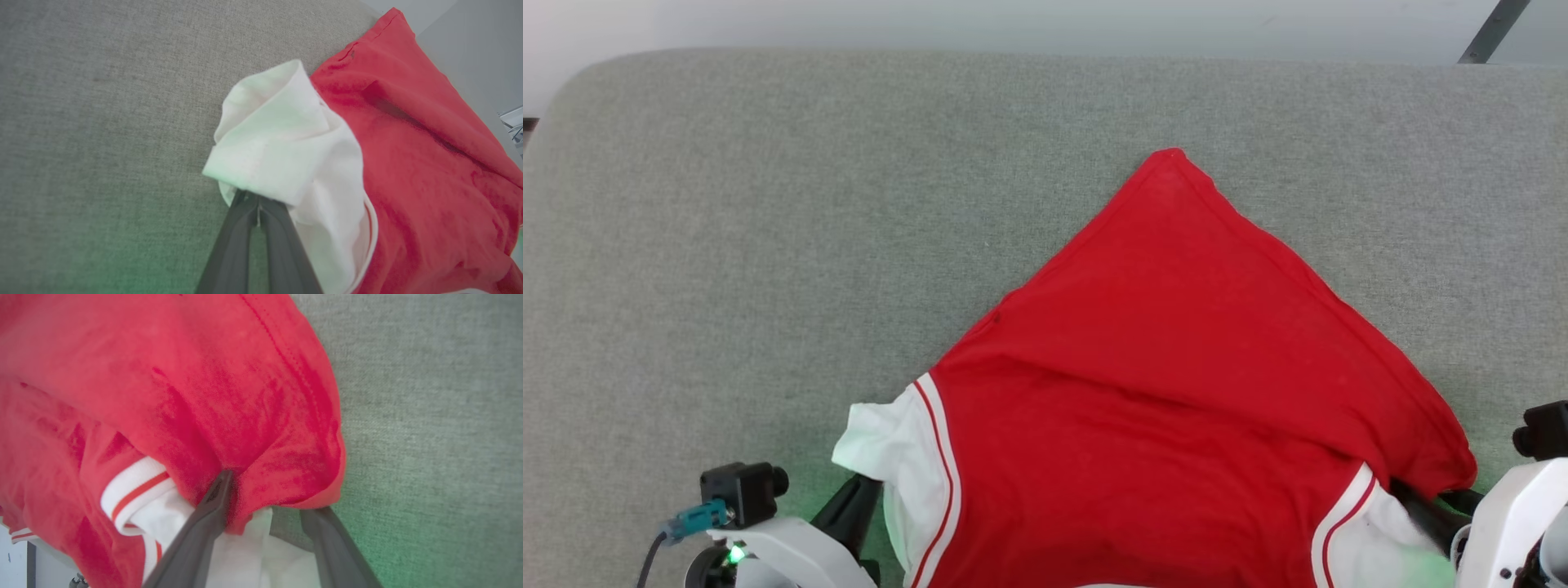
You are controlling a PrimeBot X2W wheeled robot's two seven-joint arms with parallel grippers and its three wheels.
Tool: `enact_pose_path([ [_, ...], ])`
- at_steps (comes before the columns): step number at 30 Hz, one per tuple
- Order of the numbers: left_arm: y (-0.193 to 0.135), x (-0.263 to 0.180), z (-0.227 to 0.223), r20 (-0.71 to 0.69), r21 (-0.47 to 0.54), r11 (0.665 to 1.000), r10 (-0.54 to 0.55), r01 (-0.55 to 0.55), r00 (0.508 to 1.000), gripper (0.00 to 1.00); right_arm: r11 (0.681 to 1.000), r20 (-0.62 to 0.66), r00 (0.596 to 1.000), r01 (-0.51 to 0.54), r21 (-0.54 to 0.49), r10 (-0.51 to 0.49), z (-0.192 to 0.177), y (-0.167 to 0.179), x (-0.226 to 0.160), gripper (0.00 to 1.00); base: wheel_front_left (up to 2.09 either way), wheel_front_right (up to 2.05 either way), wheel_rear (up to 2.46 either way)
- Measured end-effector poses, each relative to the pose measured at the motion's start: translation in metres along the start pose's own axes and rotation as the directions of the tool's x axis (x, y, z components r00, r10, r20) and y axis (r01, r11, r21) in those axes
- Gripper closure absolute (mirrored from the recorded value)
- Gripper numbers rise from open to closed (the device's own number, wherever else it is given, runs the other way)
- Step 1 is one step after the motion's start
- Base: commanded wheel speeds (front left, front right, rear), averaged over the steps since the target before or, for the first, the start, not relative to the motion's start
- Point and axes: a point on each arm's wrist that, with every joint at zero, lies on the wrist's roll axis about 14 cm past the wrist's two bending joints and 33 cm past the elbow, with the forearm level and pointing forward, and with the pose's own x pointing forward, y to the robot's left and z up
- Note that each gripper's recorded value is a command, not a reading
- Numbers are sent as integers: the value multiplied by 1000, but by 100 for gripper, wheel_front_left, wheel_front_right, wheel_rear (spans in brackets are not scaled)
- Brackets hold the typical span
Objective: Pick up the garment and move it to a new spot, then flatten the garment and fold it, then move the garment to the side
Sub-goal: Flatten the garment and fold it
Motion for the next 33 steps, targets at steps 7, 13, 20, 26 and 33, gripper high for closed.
enact_pose_path([
  [7,-1,-2,0,2,5,1000,-2,2,1000,100,999,57,998,-2,-53,5,5,5,-12,0,0,0,0],
  [13,-4,-5,0,9,2,1000,-8,8,1000,100,987,175,984,-4,-158,32,42,17,-30,0,0,0,0],
  [20,-6,-11,-2,15,0,1000,-5,5,1000,100,940,287,947,-41,-339,144,103,62,-38,0,0,0,0],
  [26,-13,-13,-2,22,-7,1000,-23,23,1000,100,869,322,916,-53,-493,238,152,104,-23,0,0,0,0],
  [33,-13,-12,0,39,-19,1000,-20,21,999,100,810,248,927,-91,-580,282,183,135,24,0,0,0,0],
])
